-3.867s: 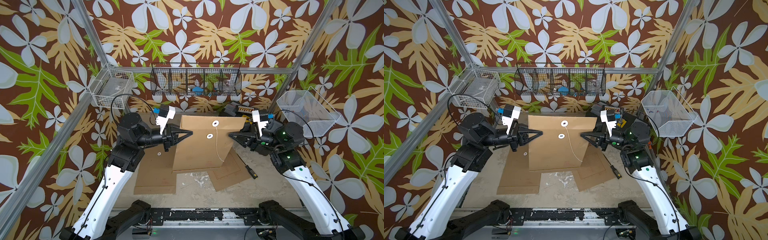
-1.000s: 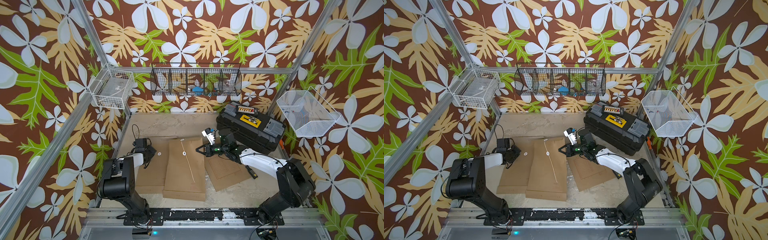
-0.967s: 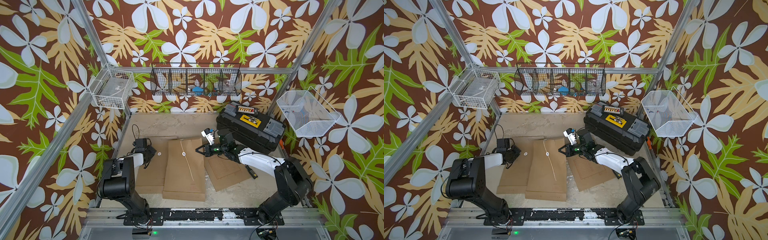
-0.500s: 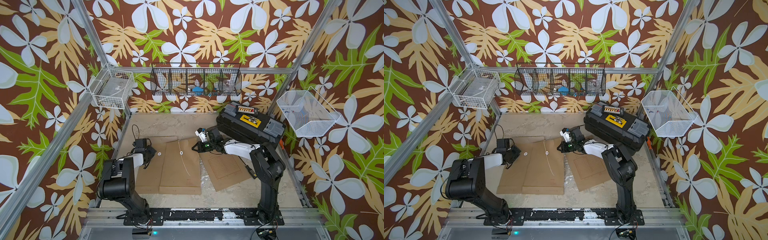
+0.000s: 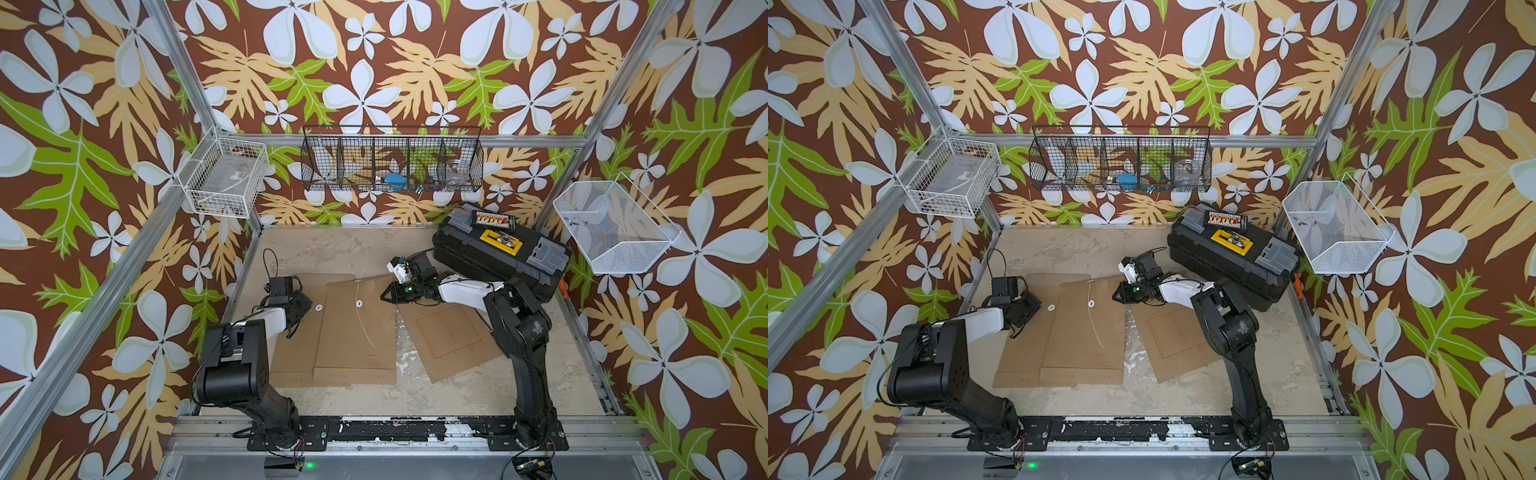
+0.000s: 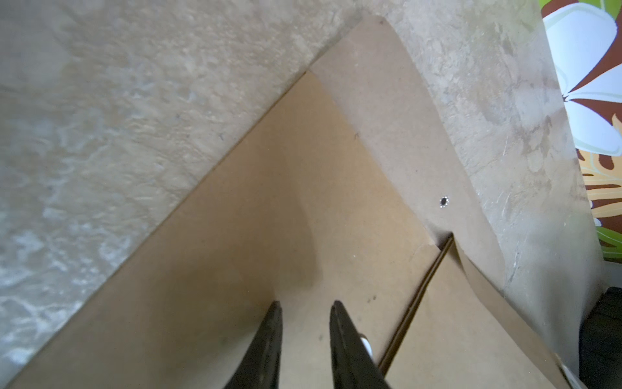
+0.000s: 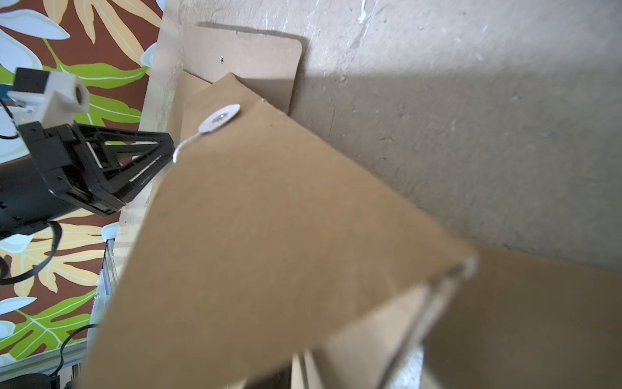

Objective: Open the file bag
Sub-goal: Place the file bag at the file bag.

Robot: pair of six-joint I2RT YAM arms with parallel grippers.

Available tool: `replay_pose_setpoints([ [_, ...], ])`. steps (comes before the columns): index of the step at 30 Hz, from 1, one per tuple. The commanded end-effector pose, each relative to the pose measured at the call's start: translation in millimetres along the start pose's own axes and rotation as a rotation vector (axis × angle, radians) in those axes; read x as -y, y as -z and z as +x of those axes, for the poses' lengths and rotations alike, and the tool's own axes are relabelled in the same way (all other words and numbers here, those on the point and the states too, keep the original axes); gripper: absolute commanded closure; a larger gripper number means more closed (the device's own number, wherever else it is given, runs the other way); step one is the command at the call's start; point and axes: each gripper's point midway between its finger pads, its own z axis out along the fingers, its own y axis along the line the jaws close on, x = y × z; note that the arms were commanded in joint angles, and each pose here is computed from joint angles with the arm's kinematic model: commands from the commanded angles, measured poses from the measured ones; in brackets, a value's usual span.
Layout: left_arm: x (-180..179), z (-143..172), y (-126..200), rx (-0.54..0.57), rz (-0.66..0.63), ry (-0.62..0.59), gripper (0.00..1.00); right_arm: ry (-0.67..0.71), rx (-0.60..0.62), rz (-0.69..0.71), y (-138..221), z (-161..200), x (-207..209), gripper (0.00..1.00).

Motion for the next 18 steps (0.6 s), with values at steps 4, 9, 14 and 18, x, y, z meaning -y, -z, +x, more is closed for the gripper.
replay_pose_setpoints([
  [4,20,-12,15,0.019,0.055,-0.033,0.62,0.023,-0.035,-0.078,0,13,-10,0.85],
  [9,31,-18,31,0.046,0.096,-0.048,0.66,0.039,-0.035,-0.104,4,14,-16,0.88],
  [14,46,-5,50,0.012,0.194,-0.073,0.71,0.04,-0.043,-0.105,1,14,-15,0.87],
  [18,63,31,68,-0.032,0.274,-0.146,0.83,0.049,-0.038,-0.093,1,11,-14,0.82],
])
